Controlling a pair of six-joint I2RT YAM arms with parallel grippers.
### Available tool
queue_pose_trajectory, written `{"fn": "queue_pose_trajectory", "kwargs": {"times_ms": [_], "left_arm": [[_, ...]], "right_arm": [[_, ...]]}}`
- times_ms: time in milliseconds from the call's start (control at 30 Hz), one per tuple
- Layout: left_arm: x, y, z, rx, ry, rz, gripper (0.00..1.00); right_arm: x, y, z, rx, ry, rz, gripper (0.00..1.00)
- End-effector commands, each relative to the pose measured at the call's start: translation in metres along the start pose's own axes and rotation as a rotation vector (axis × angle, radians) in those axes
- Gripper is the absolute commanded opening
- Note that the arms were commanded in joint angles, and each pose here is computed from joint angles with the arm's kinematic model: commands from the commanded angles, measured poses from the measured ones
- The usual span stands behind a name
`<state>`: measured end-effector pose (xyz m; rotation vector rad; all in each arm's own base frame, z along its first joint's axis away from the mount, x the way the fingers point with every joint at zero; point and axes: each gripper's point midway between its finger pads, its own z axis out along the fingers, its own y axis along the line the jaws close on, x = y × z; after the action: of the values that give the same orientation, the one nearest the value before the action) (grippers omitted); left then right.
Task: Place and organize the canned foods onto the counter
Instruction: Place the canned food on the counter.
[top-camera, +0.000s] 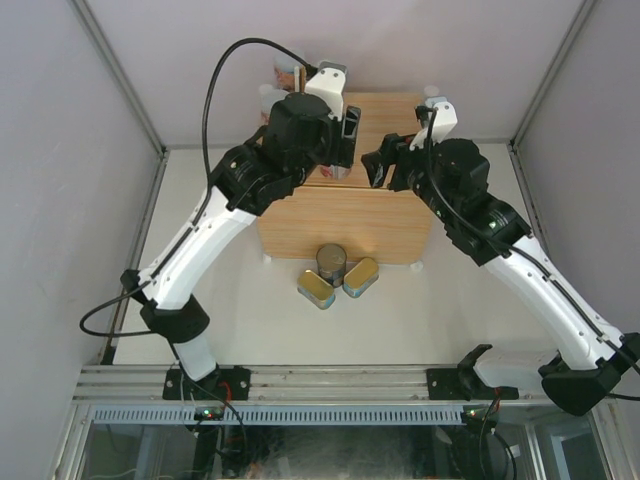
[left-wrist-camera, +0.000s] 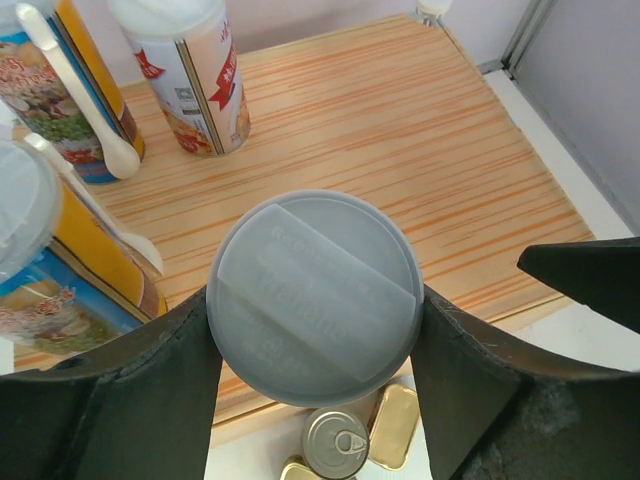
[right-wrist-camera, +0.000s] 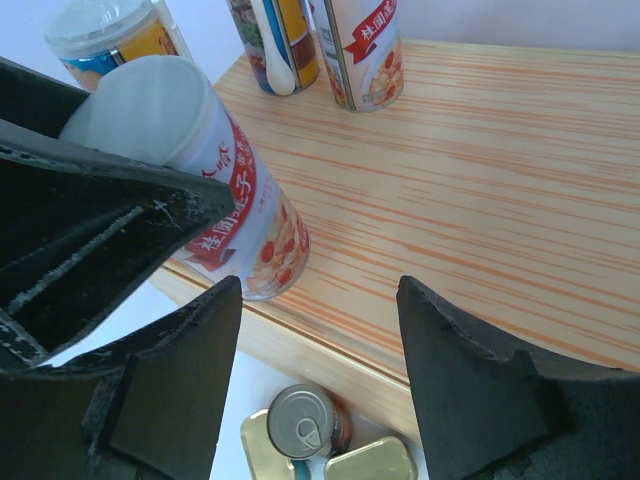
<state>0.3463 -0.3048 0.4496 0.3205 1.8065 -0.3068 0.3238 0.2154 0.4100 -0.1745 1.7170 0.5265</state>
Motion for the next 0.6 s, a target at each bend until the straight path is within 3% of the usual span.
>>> {"fn": "queue_pose_trajectory", "kwargs": {"times_ms": [0, 567], "left_arm": [[-0.063, 0.005, -0.020, 0.020, -0.191, -0.112, 0.00], [-0.058, 0.017, 0.007, -0.015, -0.183, -0.114, 0.00]], "right_arm": [[-0.033, 0.012, -0.004, -0.044, -0.088, 0.032, 0.64], [-0.019, 0.014, 0.009, -0.061, -0.057, 0.027, 0.64]]}}
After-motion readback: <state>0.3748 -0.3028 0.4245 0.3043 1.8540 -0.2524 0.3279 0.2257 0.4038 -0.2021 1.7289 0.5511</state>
